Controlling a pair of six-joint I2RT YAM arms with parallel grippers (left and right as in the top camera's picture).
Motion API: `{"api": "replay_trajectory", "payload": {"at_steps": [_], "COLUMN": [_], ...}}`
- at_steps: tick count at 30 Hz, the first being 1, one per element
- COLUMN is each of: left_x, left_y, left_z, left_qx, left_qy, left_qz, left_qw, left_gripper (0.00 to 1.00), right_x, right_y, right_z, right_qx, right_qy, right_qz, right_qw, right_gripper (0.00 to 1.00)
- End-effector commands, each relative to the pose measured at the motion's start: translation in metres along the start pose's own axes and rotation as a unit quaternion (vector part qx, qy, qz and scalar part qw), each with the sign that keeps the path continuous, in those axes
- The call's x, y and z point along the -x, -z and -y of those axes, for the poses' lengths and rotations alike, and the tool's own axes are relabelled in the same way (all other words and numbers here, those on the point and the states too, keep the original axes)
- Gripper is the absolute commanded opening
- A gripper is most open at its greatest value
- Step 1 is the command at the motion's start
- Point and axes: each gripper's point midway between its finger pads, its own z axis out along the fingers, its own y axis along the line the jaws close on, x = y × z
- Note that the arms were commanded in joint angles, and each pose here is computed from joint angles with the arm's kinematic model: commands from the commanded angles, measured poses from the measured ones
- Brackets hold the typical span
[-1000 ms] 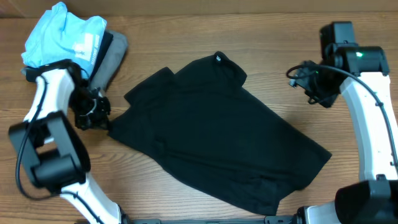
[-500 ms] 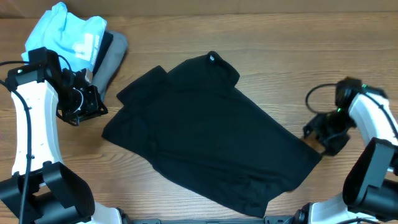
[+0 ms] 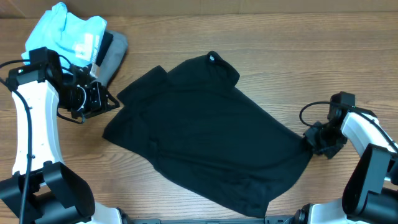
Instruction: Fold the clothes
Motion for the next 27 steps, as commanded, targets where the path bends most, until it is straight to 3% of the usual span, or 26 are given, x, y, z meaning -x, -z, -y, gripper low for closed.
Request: {"api": "replay_trajectory", "payload": {"at_steps": [1,7,9,11,12,13,19,24,27], "left_x": [0.001,-0.001,-0.006,-0.011,-0.015,-0.017,0.001,0.041,0.059], "left_y": [0.004,-0.006,-0.012,-0.02,-0.027,-0.031,-0.048,-0.073,-0.09], "left_z": [0.036,0.066,0.078,0.093,0.106,0.115,0.161,0.156,0.159], "left_qx": [-0.078,-0.11,-0.113,-0.118,-0.122,-0.127,-0.14,0.023,0.086], "left_qy": [-0.036,-0.096,-0.138,-0.176,-0.202,-0.214,-0.316,-0.338,-0.363], "left_qz": [0.015,0.008,-0.001,-0.011,-0.018,-0.02,0.032,0.1,0.129], "left_qw": [0.996,0.989,0.984,0.977,0.972,0.968,0.938,0.935,0.919], "left_gripper": [0.35,0.39,0.55,0.61,0.98,1.0,1.0,0.98,0.83], "right_x": [0.025,0.091,0.109,0.123,0.132,0.135,0.122,0.084,0.058], "right_y": [-0.017,0.012,0.029,0.047,0.067,0.078,0.146,0.191,0.21], "right_z": [-0.017,-0.048,-0.057,-0.068,-0.076,-0.08,-0.096,-0.111,-0.121], "right_qx": [0.036,0.107,0.123,0.136,0.142,0.143,0.17,0.233,0.28], "right_qy": [-0.013,-0.02,-0.014,0.011,0.036,0.046,0.091,0.135,0.156], "right_qz": [0.041,0.155,0.179,0.2,0.21,0.21,0.174,0.117,0.084], "right_qw": [0.998,0.982,0.976,0.97,0.967,0.966,0.966,0.956,0.944], "right_gripper": [0.04,0.04,0.08,0.17,0.24,0.25,0.32,0.35,0.35]}}
